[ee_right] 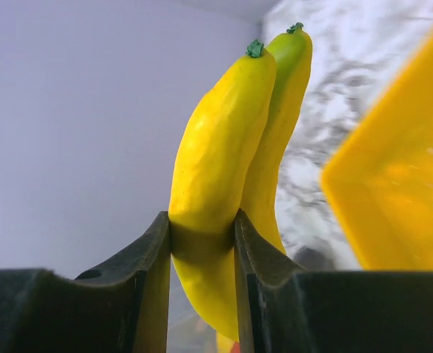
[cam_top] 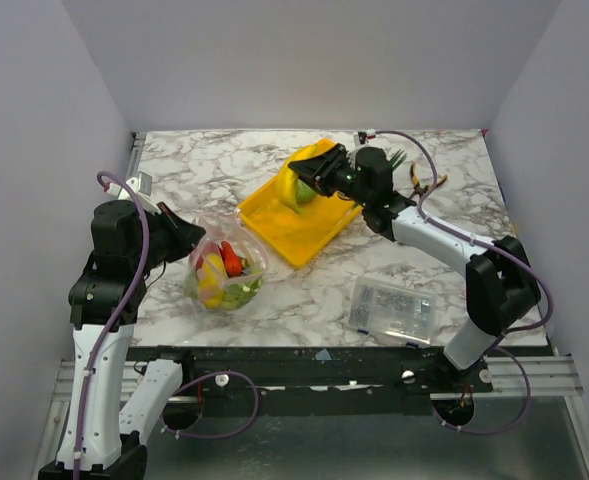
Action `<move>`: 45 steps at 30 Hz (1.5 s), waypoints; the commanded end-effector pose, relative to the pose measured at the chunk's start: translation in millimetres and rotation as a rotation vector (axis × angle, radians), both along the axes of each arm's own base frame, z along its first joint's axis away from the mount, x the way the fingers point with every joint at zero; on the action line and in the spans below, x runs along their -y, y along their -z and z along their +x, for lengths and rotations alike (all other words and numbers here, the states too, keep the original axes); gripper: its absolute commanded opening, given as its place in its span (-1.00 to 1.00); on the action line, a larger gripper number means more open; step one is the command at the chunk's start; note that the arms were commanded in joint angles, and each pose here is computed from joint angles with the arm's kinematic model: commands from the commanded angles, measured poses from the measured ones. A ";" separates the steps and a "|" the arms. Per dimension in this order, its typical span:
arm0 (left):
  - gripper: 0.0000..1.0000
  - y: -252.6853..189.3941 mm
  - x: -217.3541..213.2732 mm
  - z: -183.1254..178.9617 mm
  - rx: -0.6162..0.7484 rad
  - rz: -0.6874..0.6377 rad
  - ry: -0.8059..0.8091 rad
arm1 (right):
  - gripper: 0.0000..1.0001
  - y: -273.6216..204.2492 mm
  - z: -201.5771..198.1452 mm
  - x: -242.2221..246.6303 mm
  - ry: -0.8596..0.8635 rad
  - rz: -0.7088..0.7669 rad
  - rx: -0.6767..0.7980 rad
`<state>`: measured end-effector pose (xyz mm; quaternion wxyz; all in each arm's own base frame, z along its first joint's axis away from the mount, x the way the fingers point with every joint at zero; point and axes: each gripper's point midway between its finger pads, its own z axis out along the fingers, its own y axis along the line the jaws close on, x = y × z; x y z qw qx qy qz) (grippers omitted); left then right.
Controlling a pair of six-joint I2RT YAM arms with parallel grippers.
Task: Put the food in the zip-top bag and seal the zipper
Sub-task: Pick up the fake fruit from the zipper food storage bag, then place the fake fruit in the zipper food storage bag.
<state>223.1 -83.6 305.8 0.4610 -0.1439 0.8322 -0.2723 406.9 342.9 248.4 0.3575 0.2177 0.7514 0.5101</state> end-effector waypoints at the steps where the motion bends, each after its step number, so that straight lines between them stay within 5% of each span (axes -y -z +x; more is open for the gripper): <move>1: -1.00 -6.4 1.4 3.6 0.023 -0.013 0.006 | -0.99 -102.8 -66.6 -30.9 -0.476 0.209 0.428; 8: -1.00 -7.0 4.3 2.6 0.017 -0.026 0.018 | -0.99 -166.7 -130.2 -31.7 -0.634 0.456 0.565; 19: -1.00 -12.6 8.5 1.1 0.022 -0.042 0.040 | -0.99 -180.3 -202.1 -76.9 -0.641 0.434 0.675; 31: -1.00 -11.9 10.3 -3.7 0.022 -0.053 0.047 | -0.99 -133.2 -197.0 -87.5 -0.353 0.417 0.557; 45: -1.00 -25.5 12.9 -4.4 0.053 -0.082 0.049 | -0.99 -81.4 -197.4 -110.6 -0.147 0.174 0.393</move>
